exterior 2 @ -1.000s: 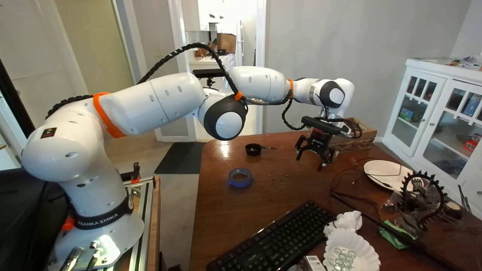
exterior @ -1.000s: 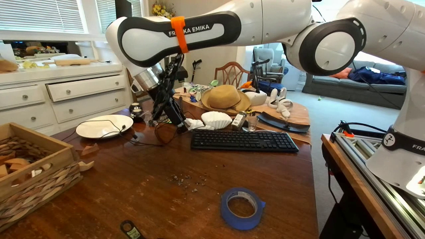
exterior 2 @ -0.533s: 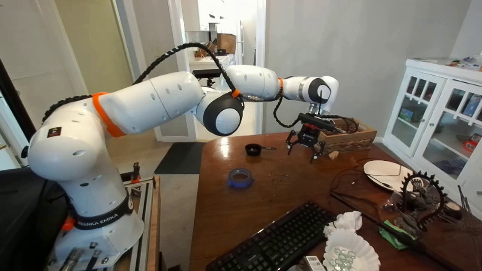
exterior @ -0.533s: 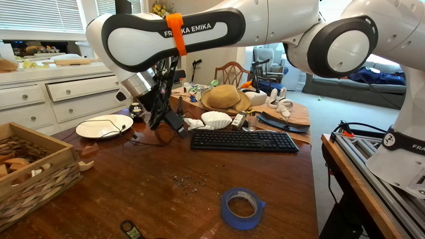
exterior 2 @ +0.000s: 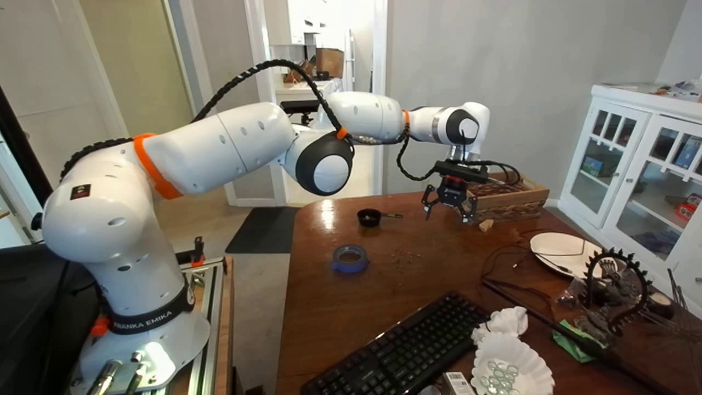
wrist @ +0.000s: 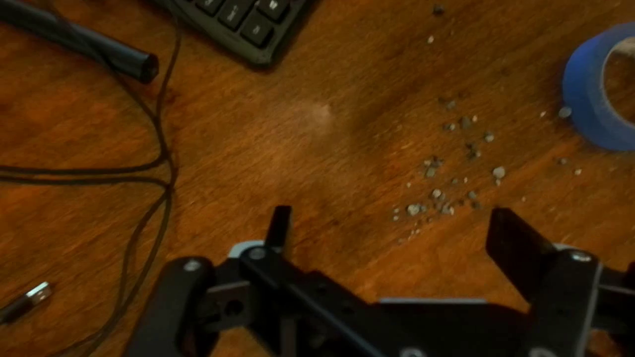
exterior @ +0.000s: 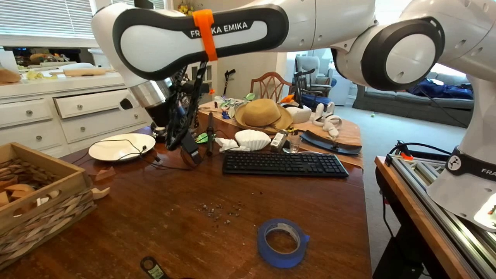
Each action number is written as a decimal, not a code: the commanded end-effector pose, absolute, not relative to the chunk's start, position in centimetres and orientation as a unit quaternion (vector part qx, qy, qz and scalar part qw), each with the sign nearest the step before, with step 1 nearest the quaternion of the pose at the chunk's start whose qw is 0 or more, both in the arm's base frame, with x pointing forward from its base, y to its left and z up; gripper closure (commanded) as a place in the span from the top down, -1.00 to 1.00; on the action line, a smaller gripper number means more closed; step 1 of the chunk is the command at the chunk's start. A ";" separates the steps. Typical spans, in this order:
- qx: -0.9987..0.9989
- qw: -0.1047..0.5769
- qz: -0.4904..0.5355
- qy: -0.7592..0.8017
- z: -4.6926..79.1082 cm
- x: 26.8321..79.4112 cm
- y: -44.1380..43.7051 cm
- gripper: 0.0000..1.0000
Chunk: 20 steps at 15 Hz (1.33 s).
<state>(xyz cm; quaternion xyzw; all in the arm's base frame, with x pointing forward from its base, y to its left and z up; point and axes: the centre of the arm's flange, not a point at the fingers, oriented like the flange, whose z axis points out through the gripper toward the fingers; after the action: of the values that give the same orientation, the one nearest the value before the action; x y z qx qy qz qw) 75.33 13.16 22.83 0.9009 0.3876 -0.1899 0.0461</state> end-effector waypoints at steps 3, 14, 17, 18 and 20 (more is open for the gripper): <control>0.955 0.018 -0.104 0.277 24.1 69.7 15.7 1.00; 0.994 0.016 -0.020 0.104 26.2 77.5 20.4 1.00; 0.995 0.018 -0.019 0.094 26.2 77.5 20.5 1.00; 0.995 0.019 -0.019 0.093 26.2 77.5 20.5 1.00; 0.995 0.019 -0.019 0.091 26.2 77.5 20.5 1.00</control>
<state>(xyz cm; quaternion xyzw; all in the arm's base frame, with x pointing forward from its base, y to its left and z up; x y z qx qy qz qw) 77.49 20.45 26.22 0.9955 0.0911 -0.0190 0.0187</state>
